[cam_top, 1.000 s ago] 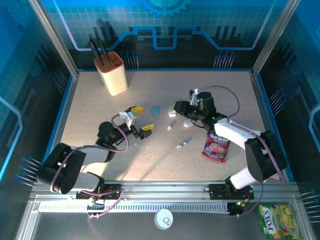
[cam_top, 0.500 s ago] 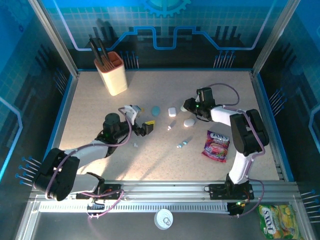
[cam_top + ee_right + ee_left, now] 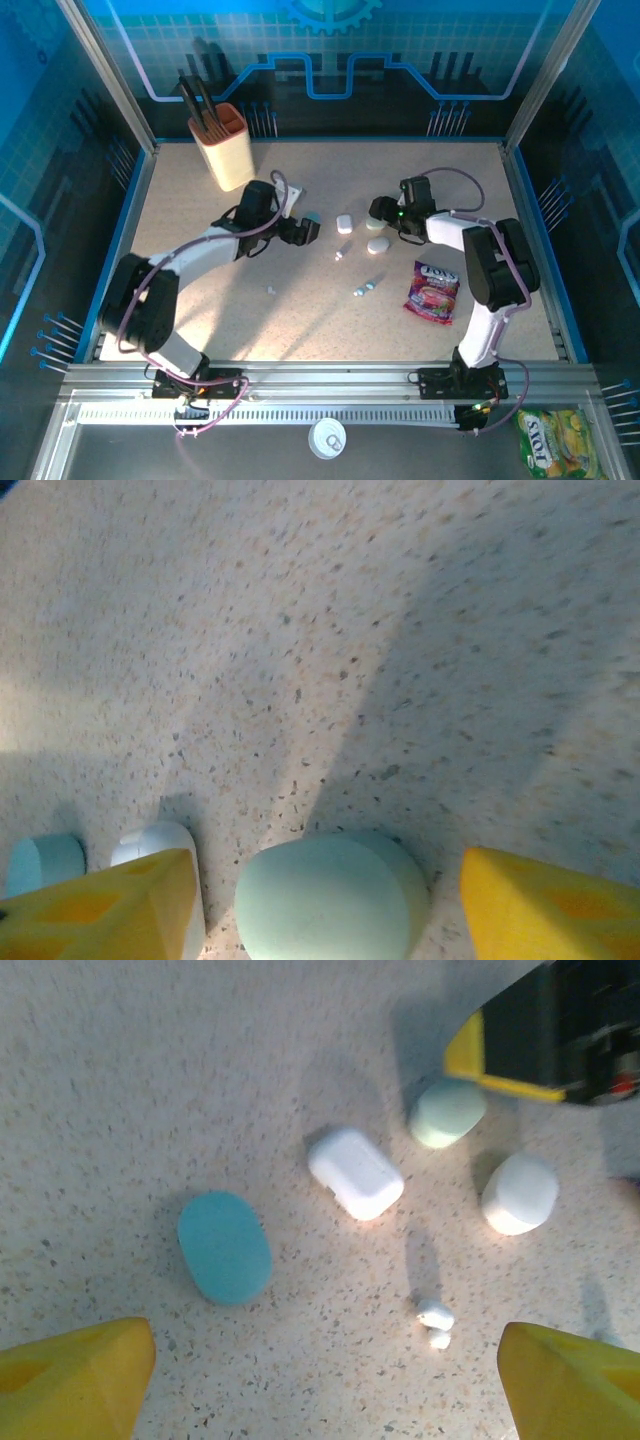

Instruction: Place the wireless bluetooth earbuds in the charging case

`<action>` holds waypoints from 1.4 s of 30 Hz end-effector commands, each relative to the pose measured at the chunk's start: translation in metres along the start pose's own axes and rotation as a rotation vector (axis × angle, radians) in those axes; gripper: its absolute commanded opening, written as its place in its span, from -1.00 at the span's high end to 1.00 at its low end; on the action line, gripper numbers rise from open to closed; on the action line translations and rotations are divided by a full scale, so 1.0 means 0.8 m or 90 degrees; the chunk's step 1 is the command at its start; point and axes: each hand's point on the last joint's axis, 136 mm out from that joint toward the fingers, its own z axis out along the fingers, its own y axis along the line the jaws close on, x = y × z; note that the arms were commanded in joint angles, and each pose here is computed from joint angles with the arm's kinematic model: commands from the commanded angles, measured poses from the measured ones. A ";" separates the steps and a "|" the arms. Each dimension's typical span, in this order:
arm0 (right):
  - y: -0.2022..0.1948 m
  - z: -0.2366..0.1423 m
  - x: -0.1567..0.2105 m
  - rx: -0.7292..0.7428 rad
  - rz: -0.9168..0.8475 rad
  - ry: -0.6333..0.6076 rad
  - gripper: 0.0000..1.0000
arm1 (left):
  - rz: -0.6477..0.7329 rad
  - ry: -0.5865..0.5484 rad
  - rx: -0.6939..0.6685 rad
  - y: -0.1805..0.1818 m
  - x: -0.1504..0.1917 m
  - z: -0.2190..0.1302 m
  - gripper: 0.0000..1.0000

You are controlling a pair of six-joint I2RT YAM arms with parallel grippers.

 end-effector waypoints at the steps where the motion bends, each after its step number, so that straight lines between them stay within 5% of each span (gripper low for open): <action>1: -0.002 -0.037 -0.023 0.026 -0.047 -0.040 -0.62 | -0.039 0.131 -0.050 0.014 0.034 0.017 -0.79; 7: 0.010 -0.080 -0.020 0.013 -0.107 -0.062 -0.74 | -0.054 0.188 -0.140 0.033 0.026 0.055 -0.72; 15: 0.012 -0.124 -0.008 0.005 -0.142 -0.081 -0.74 | -0.098 0.232 -0.227 0.053 0.030 0.082 -0.36; 28: 0.015 -0.138 -0.017 -0.003 -0.149 -0.095 -0.75 | -0.138 0.283 -0.210 0.045 0.048 0.118 -0.32; 36: 0.019 -0.139 -0.017 -0.018 -0.146 -0.089 -0.75 | -0.139 0.296 -0.214 0.048 0.053 0.127 0.08; 42: 0.029 -0.157 -0.020 -0.039 -0.159 -0.092 -0.75 | -0.104 0.292 -0.207 0.043 0.049 0.122 0.15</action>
